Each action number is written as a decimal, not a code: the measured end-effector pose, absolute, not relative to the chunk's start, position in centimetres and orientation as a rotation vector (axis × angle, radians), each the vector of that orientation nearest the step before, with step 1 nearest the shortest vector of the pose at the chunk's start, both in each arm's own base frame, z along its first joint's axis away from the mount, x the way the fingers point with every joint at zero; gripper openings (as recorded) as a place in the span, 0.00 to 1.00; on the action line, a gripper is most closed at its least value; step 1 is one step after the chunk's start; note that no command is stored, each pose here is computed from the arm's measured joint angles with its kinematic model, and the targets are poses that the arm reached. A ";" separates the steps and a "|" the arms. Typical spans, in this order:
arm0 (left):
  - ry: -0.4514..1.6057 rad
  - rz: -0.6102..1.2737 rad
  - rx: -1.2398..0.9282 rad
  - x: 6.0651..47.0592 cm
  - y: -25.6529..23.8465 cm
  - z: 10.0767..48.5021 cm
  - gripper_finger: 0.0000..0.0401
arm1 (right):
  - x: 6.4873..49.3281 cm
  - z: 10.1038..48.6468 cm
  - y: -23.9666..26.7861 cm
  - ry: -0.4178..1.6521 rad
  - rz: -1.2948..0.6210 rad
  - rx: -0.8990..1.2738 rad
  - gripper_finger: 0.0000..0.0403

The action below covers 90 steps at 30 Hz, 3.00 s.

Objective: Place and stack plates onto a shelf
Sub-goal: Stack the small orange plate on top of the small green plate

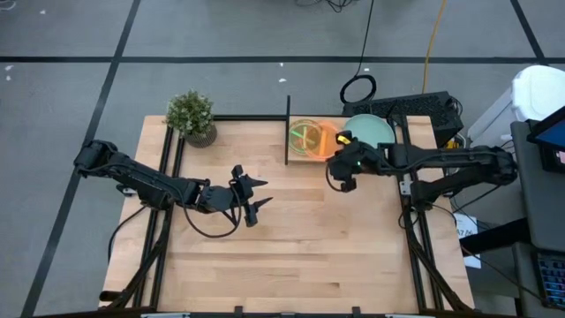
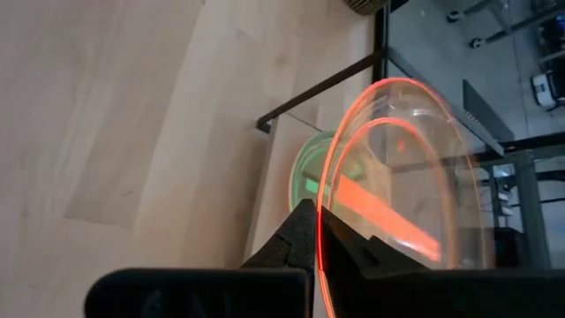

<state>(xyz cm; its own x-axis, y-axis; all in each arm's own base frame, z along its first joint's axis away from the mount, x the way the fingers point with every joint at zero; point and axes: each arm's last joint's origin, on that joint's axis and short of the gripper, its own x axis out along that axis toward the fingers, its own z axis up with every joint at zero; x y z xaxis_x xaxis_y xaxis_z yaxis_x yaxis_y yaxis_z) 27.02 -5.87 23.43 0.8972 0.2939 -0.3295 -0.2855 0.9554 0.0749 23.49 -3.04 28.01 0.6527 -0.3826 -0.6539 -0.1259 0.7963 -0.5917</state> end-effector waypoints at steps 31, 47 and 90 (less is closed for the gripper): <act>0.364 0.304 0.020 26.9 -5.9 23.2 0.61 | 28.4 19.5 -10.4 0.938 -0.184 -0.600 0.00; 0.362 0.306 0.003 26.9 -5.9 23.2 0.61 | 29.0 19.5 -10.8 0.862 -0.164 -0.592 0.00; 0.356 0.310 -0.027 26.9 -5.9 23.2 0.61 | 28.7 18.6 -11.1 0.780 -0.224 -0.513 0.24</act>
<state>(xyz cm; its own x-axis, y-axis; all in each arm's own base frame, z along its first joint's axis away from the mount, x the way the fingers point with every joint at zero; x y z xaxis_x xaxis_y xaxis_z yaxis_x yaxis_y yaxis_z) 26.93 -5.89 23.22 0.8906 0.2941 -0.3470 -0.3034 0.9524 0.0286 28.66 -11.14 18.64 0.6954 -0.3765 -0.6121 0.0066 0.8551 -0.5184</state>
